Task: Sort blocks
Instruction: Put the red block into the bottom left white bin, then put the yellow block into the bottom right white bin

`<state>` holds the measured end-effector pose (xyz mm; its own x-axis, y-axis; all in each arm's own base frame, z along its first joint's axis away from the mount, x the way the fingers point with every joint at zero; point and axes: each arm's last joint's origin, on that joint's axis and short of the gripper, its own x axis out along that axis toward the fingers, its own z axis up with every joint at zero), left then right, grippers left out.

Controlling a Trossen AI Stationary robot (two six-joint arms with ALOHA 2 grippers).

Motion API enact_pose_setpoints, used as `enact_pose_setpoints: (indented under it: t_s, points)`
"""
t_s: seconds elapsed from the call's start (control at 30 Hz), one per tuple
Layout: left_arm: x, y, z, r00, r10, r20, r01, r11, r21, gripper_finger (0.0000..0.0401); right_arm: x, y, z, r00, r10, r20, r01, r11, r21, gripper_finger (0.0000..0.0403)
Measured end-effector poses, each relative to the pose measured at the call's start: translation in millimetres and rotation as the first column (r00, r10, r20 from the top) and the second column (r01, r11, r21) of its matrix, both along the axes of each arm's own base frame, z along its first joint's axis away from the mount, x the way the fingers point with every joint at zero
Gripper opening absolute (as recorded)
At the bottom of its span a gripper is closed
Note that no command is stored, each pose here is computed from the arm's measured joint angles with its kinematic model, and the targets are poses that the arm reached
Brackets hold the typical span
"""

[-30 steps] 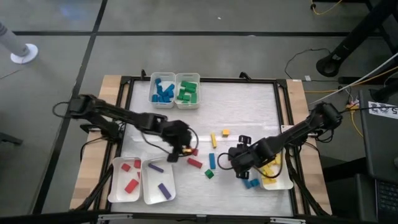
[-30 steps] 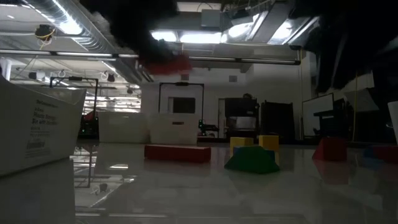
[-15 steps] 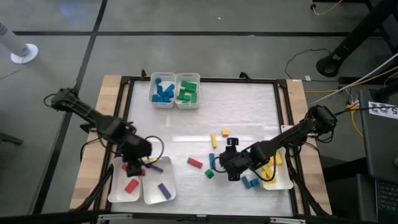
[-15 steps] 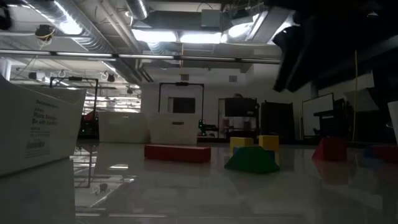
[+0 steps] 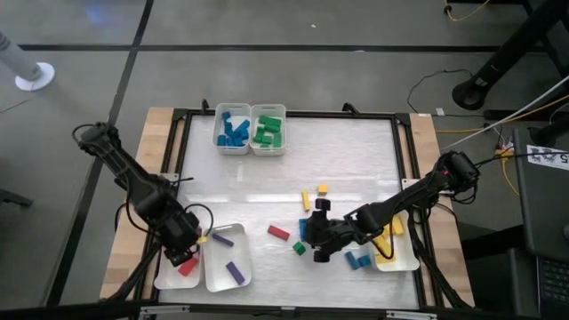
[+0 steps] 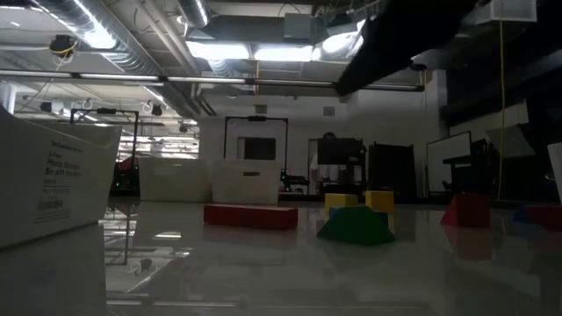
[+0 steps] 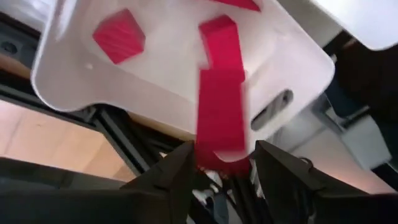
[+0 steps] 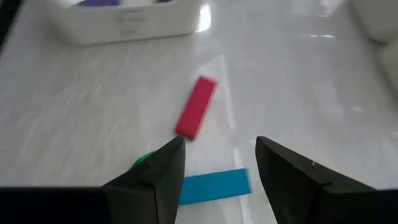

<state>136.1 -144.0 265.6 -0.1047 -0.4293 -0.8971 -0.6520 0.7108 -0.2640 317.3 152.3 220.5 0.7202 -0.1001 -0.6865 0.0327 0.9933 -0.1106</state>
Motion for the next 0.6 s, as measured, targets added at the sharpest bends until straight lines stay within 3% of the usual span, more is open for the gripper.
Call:
enact_pose_setpoints:
  t_s: [0.13,0.3,0.43,0.6]
  points:
    - [2.9,-4.0,-5.3,1.0,0.0,0.015,-0.001,0.999,0.049,0.0171,6.0,-12.6,1.3,0.981,-0.189,0.048,0.185,0.979,0.081,0.0195]
    - [4.7,-5.2,-7.3,1.0,-0.013,0.024,0.011,0.998,0.06,0.0186,13.4,-37.0,-1.2,0.941,-0.339,-0.003,0.332,0.92,0.21,0.0195]
    - [5.1,-4.9,-7.5,0.998,-0.03,0.049,0.026,0.997,0.075,0.0187,17.1,-57.0,-7.1,0.898,-0.436,-0.053,0.436,0.871,0.226,0.0195]
    - [6.5,-3.5,-8.3,0.992,-0.037,0.12,0.02,0.989,0.145,0.0188,25.2,-76.0,-26.1,0.866,-0.485,-0.123,0.5,0.846,0.187,0.0195]
